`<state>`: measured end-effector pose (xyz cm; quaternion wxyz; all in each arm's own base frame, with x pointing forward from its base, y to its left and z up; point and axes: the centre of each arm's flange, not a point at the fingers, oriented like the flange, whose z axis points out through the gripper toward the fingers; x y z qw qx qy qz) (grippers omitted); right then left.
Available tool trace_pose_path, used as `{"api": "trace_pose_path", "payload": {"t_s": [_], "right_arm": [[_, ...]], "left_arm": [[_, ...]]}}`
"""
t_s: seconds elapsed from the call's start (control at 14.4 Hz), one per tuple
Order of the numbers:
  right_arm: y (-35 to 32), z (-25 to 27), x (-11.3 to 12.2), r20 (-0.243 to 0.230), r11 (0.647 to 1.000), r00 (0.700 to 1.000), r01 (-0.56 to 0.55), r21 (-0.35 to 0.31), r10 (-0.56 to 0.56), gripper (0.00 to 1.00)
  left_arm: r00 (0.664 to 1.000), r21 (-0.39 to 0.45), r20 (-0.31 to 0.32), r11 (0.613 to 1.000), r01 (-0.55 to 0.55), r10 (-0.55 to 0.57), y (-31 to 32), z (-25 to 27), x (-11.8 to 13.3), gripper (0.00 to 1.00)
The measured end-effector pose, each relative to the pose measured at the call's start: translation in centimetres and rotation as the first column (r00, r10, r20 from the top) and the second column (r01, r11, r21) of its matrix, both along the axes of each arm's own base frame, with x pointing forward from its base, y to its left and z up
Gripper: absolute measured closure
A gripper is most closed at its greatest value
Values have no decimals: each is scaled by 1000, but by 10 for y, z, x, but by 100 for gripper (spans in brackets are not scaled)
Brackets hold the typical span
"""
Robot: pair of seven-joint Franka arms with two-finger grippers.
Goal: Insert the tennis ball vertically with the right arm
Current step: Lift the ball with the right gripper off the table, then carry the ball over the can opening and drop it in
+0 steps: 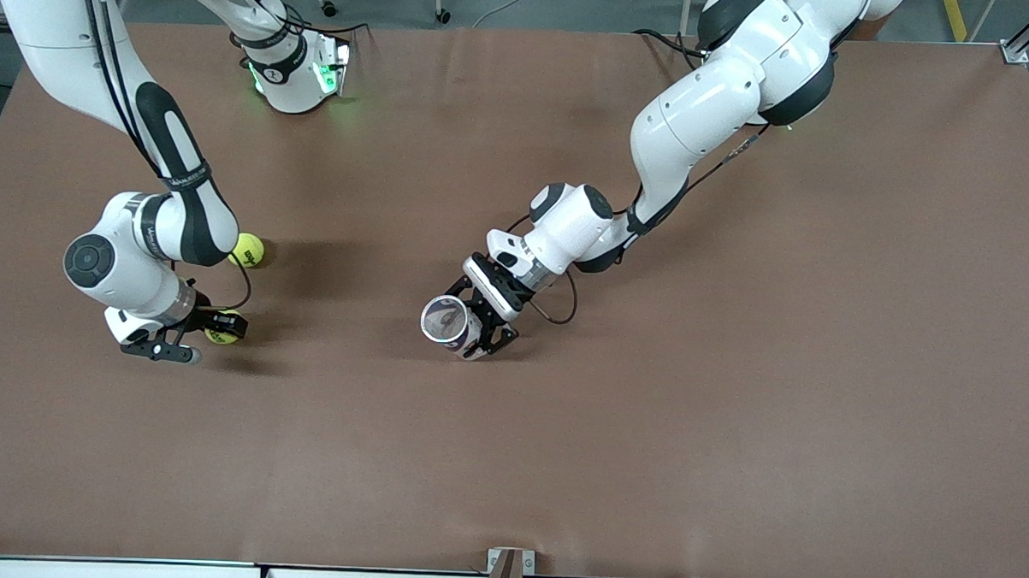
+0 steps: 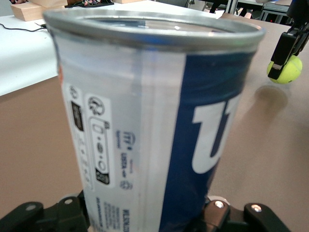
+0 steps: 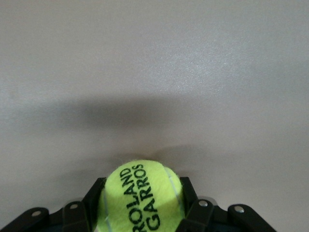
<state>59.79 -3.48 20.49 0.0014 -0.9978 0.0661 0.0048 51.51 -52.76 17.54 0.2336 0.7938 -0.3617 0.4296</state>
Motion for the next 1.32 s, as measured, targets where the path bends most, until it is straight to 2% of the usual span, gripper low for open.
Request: {"api": "trace_pose_path", "payload": {"t_s": [0.28,0.55,0.76,1.11,1.32], "right_arm": [[43,53,14,-106,994,989,102,29,-99,33],[130,122,16,-179,966,953,255,39,-245,33],[207,166,11,-230,910,895,407,74,-381,33],[305,225,1,-225,806,803,583,102,-552,33],[340,232,0,-235,748,746,656,101,-623,33]], "left_arm": [[1000,0,0,1000,1,-1,0,-1,-1,23],[1000,1,0,1000,0,0,0,-1,-1,21],[1000,1,1,1000,0,0,0,-1,-1,21],[1000,0,1,1000,0,0,0,-1,-2,21],[1000,0,1,1000,0,0,0,-1,-2,21]]}}
